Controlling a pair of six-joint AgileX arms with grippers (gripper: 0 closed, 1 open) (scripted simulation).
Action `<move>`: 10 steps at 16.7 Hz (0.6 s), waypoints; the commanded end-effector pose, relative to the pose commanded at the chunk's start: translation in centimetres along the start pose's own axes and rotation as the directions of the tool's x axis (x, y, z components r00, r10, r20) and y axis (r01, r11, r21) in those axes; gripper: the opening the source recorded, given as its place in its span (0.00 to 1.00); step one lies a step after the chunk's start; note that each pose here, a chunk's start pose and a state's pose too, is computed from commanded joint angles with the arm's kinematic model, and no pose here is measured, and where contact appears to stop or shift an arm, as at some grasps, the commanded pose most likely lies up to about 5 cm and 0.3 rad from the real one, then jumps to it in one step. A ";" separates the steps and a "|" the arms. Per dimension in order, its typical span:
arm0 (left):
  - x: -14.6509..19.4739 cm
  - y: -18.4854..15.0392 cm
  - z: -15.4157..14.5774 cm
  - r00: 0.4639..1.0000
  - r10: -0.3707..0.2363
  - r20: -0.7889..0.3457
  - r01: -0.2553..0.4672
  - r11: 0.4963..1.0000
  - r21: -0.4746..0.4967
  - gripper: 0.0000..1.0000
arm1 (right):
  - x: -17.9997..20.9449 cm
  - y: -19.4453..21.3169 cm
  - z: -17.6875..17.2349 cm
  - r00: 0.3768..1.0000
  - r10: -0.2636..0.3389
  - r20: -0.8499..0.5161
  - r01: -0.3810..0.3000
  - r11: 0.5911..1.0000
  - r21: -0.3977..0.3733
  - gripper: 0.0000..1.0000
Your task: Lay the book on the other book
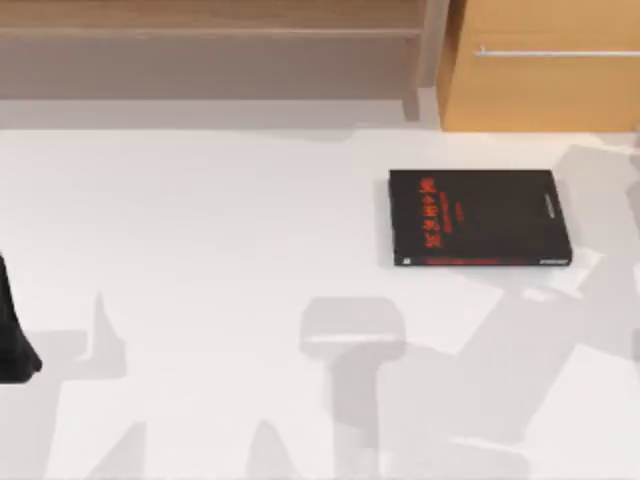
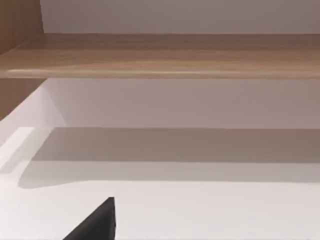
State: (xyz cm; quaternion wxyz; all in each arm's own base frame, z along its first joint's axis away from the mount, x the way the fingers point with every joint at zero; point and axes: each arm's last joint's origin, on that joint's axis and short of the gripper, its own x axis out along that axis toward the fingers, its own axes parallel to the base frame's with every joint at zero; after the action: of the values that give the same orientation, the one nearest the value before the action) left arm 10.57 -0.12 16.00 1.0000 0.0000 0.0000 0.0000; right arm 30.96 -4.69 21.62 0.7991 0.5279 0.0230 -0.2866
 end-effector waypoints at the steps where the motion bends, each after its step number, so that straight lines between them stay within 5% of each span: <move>1: 0.0 0.0 0.0 1.000 0.000 0.000 0.000 1.000 0.000 1.00 | -0.3 -0.2 -2.1 0.999 -0.009 -0.035 0.011 0.999 0.042 0.00; 10: 0.0 0.0 0.0 1.000 0.000 0.000 0.000 1.000 0.000 1.00 | -6.1 -2.3 -18.9 0.941 -0.018 -0.337 0.105 0.964 0.243 0.00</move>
State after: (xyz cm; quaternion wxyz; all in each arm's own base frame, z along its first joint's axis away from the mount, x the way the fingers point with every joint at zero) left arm 10.57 -0.12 16.00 1.0000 0.0000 0.0000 0.0000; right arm 29.82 13.52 13.40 0.6990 0.6669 0.1363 -0.2191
